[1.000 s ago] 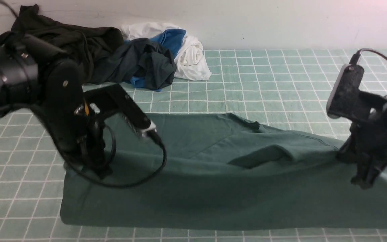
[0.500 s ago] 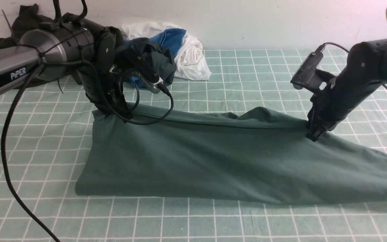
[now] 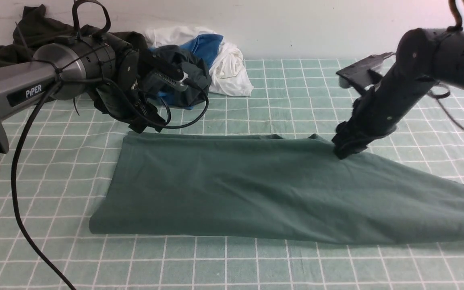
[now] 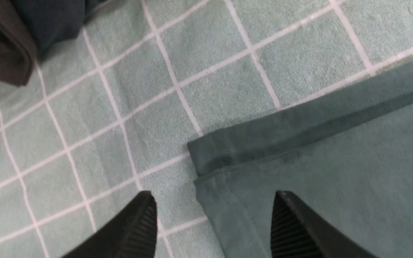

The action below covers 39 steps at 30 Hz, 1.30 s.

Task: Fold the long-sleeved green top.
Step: Use both arms to drag the lower edge of the fabric forward and fold it over the upper edge, then use the right arm to clamp the right edge of the fabric

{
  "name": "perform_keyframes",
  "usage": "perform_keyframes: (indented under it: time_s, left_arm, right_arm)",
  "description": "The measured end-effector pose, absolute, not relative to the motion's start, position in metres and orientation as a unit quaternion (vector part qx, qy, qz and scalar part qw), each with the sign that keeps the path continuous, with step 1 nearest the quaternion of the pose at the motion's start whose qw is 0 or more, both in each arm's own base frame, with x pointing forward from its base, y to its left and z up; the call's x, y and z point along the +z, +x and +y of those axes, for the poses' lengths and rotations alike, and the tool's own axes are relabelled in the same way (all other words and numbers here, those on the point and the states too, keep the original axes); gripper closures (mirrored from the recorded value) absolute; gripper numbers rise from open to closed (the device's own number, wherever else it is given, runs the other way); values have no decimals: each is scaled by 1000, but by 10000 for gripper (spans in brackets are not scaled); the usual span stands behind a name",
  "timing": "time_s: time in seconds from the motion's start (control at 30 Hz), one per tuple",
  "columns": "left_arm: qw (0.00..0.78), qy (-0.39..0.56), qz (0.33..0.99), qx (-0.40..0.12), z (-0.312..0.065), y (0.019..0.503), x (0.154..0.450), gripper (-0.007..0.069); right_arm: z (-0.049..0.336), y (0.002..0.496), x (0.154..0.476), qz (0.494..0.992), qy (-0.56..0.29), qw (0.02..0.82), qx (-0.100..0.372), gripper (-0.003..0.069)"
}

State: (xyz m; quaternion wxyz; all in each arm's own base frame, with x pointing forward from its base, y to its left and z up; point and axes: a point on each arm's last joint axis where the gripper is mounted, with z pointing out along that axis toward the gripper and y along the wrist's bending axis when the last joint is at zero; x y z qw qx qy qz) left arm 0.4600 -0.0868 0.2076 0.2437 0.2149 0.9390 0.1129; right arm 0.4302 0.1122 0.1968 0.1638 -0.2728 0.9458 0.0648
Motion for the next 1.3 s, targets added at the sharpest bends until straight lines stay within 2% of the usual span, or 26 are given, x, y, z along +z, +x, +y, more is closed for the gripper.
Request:
perform_keyframes:
  time_s: [0.07,0.1,0.17,0.27,0.33,0.47,0.53,0.57,0.6,0.7,0.87,0.97,1.07,1.2,1.3]
  left_arm:
    - [229,210,944,115,-86,458,208,228]
    - [212,207,948,119,-84,456,208,251]
    - [197,205,951,122,-83,453,208,276]
    - [161,198,959,125,-81,447,207,375]
    - [129,189,966,118,-80,441,205,463]
    - [73,185,976,86,-84,430,202,580]
    - [48,194,978,62,-87,424,200,610]
    - [42,197,978,55,-88,423,199,613]
    - [24,211,977,24,-93,418,195,624]
    - [-1,228,974,-5,-96,409,184,629]
    - [-15,240,971,4,-93,401,164,629]
    - [-5,241,970,6,-92,400,164,629]
    - [-3,241,970,6,-92,400,165,629]
    - [-3,241,970,5,-92,400,164,629]
    - [-3,241,971,5,-92,400,164,629]
  right_arm:
    - [125,431,184,944,-275,161,88,268]
    - [136,435,168,943,-270,168,103,280]
    - [140,440,157,942,-262,178,107,290]
    - [140,452,156,944,-209,229,110,307]
    - [132,457,159,951,-167,234,114,309]
    - [108,458,188,959,-152,214,109,310]
    - [97,453,204,961,-156,203,104,310]
    - [96,452,206,962,-158,198,103,310]
    - [83,442,227,964,-162,186,95,310]
    - [65,426,249,970,-165,163,78,310]
    - [35,391,268,978,-148,141,49,328]
    - [8,367,271,984,-103,143,28,351]
    - [-17,348,261,990,-62,128,16,367]
    - [-51,324,230,997,-5,79,8,369]
    - [-76,316,211,996,46,81,-3,351]
